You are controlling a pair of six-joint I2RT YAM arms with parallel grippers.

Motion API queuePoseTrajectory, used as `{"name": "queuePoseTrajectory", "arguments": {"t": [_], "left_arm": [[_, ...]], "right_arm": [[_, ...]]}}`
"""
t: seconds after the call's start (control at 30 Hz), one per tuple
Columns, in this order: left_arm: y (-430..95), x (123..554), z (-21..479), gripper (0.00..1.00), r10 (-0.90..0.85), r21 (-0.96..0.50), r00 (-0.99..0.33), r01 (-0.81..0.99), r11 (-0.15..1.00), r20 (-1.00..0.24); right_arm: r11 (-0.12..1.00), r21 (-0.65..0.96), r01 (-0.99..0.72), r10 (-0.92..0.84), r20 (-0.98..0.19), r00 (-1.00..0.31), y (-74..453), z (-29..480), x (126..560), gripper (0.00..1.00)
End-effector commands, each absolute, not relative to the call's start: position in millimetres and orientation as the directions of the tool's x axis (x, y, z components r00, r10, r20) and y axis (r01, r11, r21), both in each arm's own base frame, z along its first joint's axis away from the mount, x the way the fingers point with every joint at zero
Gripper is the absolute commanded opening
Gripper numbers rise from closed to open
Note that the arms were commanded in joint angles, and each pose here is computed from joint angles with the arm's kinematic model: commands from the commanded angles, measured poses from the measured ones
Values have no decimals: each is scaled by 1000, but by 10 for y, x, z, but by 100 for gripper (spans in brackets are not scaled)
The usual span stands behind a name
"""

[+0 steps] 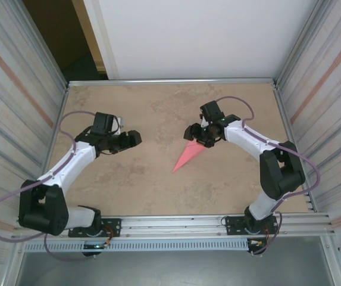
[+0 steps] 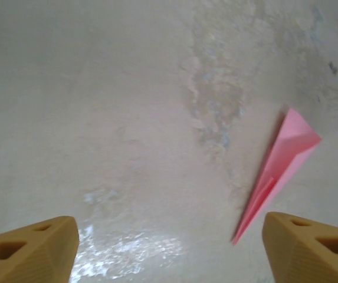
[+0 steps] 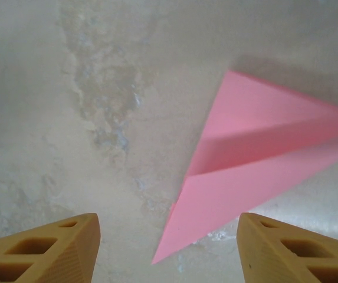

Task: Fold a paper plane with a square sheet of paper (pick it up from the middle)
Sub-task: Move the paper plane to the top-center of the table.

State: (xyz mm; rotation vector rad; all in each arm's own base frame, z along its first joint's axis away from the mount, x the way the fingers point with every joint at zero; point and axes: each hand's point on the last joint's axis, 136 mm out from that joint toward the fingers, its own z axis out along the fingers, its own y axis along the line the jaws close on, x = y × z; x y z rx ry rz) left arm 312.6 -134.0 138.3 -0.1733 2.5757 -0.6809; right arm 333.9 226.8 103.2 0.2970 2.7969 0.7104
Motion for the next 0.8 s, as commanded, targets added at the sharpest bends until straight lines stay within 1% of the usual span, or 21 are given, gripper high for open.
{"name": "queuePoseTrajectory", "arguments": {"t": [0.0,0.13,0.2,0.27,0.47,0.73,0.77], "left_arm": [[-1076,3103,1497,88,-201,-376,-848,-2,926,-491],[-1004,3105,1575,94,-179,-342,-821,21,940,-543],[-988,3089,1580,96,-172,-334,-821,24,942,-545],[-995,3080,1577,98,-171,-337,-821,28,941,-544],[-895,3037,1538,99,-187,-305,-813,-12,952,-552],[-836,2997,1549,99,-188,-285,-807,-26,958,-560],[-838,2996,1537,99,-188,-285,-810,-28,958,-555]], "right_arm": [[863,384,328,394,-107,-913,2221,860,3179,63],[861,305,407,456,-105,-884,2281,720,3133,64],[862,267,431,471,-106,-876,2296,663,3127,61],[867,236,439,472,-108,-875,2316,614,3121,61],[875,154,459,477,-112,-872,2333,490,3157,63],[876,68,478,483,-136,-865,2262,401,3173,61],[859,64,508,512,-140,-847,2243,413,3162,61]]}}
